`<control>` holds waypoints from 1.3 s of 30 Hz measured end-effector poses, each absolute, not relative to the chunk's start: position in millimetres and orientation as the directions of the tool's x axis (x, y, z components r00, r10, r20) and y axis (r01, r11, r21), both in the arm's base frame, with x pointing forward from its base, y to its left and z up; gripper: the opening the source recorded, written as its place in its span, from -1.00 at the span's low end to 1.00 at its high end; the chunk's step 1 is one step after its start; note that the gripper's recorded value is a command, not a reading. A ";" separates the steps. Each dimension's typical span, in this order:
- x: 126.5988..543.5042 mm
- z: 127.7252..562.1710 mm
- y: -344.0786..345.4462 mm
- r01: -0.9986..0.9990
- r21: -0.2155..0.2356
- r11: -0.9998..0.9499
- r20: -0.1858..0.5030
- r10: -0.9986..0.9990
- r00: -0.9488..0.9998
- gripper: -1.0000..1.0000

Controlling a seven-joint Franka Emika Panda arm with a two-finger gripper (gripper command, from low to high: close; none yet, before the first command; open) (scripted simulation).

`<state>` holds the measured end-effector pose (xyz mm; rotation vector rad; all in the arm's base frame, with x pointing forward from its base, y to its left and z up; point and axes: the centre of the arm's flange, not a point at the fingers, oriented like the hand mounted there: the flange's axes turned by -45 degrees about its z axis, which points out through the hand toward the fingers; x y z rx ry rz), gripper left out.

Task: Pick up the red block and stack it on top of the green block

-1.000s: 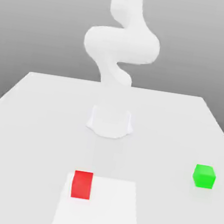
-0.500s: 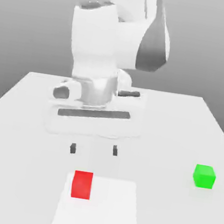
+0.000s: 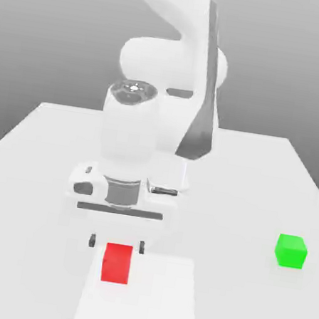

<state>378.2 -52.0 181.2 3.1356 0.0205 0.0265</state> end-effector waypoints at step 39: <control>375.0 216.6 39.0 0.110 -0.006 -0.994 -0.001 0.110 0.994 -1.00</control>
